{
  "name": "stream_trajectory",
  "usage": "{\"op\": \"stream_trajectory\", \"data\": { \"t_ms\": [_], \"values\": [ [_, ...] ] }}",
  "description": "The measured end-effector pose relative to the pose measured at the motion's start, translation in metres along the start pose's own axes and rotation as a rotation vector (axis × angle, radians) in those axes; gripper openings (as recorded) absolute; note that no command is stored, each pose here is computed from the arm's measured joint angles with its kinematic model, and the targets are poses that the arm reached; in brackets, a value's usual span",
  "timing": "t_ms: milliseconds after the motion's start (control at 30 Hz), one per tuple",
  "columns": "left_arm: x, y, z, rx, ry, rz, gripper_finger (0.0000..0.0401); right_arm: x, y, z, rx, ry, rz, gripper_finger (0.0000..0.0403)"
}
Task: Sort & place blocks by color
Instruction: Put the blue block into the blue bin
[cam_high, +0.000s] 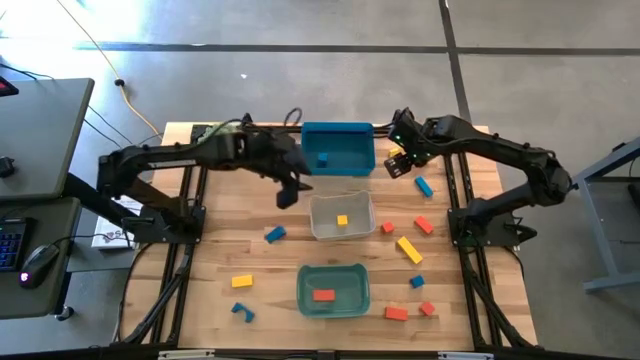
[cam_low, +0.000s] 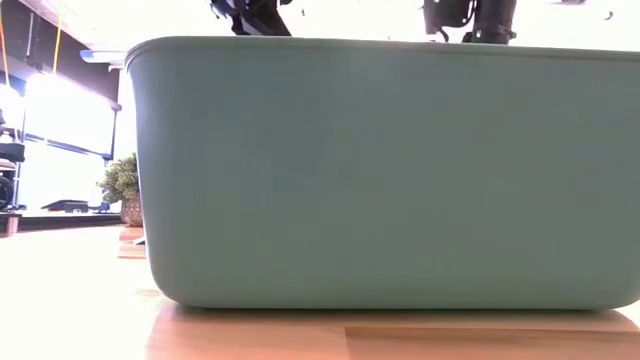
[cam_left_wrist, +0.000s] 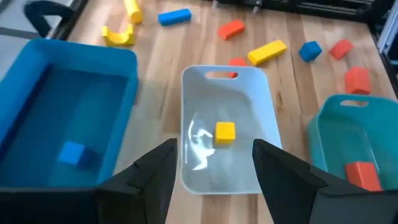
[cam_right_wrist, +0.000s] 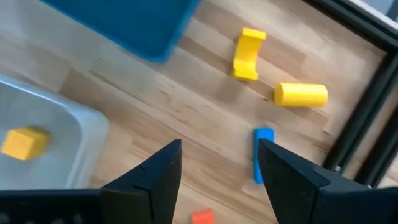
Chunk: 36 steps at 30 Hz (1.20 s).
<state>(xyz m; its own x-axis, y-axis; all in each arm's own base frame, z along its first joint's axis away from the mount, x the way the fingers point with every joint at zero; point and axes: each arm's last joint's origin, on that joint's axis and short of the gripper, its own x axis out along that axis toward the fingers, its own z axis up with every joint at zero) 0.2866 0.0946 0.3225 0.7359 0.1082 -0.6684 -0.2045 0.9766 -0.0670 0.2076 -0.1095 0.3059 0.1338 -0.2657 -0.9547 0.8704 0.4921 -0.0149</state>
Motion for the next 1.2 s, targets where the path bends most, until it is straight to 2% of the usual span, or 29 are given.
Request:
{"op": "stream_trajectory", "data": {
  "t_ms": [333, 733, 1000, 1200],
  "values": [
    [-0.032, 0.010, 0.000, 0.037, -0.048, 0.043, 0.0197, 0.035, -0.006, 0.014, -0.058, 0.177, -0.106, 0.0197],
    [-0.034, 0.016, -0.006, 0.048, 0.003, 0.059, 0.0197, 0.077, -0.008, 0.023, -0.148, 0.405, -0.143, 0.0197],
    [-0.036, 0.025, -0.007, 0.028, 0.001, 0.082, 0.0197, 0.080, -0.014, 0.027, -0.163, 0.402, -0.159, 0.0197],
    [-0.037, 0.031, -0.007, 0.012, 0.000, 0.100, 0.0197, 0.083, -0.027, 0.035, -0.124, 0.385, -0.147, 0.0197]
  ]
}}
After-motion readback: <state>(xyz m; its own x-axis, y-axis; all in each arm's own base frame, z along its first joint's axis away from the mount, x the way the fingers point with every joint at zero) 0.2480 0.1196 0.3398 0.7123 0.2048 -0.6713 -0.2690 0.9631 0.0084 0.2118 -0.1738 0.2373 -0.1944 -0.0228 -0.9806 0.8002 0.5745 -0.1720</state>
